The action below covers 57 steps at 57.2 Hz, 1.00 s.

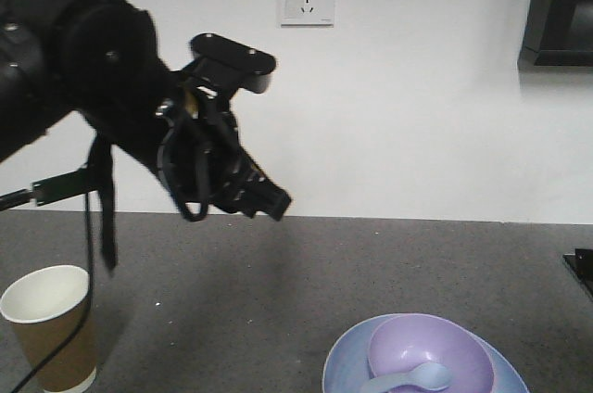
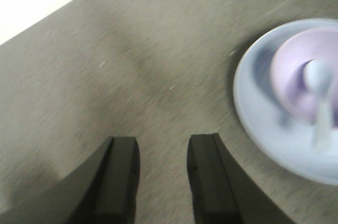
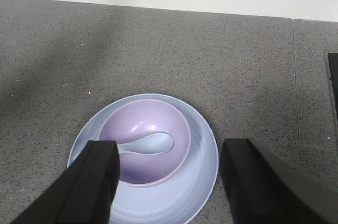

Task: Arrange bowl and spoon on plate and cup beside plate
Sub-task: 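Move the left gripper to the brown paper cup rim and grasp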

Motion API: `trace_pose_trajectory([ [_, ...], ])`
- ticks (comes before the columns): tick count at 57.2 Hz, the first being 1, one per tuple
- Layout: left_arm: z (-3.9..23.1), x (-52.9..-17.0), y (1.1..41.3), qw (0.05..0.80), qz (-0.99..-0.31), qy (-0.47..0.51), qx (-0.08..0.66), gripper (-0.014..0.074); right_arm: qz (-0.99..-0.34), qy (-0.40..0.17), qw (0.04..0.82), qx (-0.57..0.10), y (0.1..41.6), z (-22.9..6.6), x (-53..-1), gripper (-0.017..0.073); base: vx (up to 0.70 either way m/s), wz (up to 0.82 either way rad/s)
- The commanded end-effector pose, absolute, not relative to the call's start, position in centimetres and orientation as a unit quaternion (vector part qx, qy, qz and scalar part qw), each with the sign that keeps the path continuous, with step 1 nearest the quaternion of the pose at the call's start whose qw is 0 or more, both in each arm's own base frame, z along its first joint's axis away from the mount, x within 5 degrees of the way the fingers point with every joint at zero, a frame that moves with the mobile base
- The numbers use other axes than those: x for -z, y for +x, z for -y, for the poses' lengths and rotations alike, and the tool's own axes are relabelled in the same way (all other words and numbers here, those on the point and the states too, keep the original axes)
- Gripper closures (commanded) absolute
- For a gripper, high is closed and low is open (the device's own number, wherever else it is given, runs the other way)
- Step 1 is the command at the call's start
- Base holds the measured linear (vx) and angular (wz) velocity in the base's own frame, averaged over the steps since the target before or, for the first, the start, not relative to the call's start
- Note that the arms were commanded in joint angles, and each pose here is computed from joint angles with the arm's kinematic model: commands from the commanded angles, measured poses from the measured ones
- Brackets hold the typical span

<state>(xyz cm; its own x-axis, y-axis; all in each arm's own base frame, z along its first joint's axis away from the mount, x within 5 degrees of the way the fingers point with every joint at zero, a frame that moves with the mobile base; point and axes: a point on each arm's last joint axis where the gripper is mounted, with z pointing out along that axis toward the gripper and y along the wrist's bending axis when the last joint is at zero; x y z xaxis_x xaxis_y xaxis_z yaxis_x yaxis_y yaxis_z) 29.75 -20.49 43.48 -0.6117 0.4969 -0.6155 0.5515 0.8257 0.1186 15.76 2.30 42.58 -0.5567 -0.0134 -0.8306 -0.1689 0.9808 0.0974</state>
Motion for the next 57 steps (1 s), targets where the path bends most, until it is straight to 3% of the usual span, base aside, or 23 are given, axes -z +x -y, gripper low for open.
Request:
trace_pose_trajectory([
  [1,16.6,-44.9,28.5,0.351,-0.9,0.256,0.017,0.0183,-0.851,-0.05,0.516,-0.081,15.7,-2.2,-44.2,0.0082,0.0,0.0],
  [11,11.3,-42.9,29.1,0.315,-0.929,0.193,-0.019,0.0162,-0.85,-0.049,0.518,-0.082,15.7,-2.2,-44.3,0.0082,0.0,0.0],
  [24,7.9,-41.5,30.5,0.296,-0.943,0.15,-0.003,0.0162,-0.85,-0.049,0.518,-0.086,15.7,-2.3,-44.3,0.0082,0.0,0.0],
  [43,8.3,-39.0,32.8,0.256,-0.952,0.159,0.058,0.0162,-0.85,-0.047,0.518,-0.086,15.7,-2.3,-44.3,0.0082,0.0,0.0],
  [57,8.1,-36.8,34.3,0.224,-0.961,0.161,0.027,0.0162,-0.852,-0.046,0.515,-0.088,15.7,-2.3,-44.2,0.0082,0.0,0.0],
])
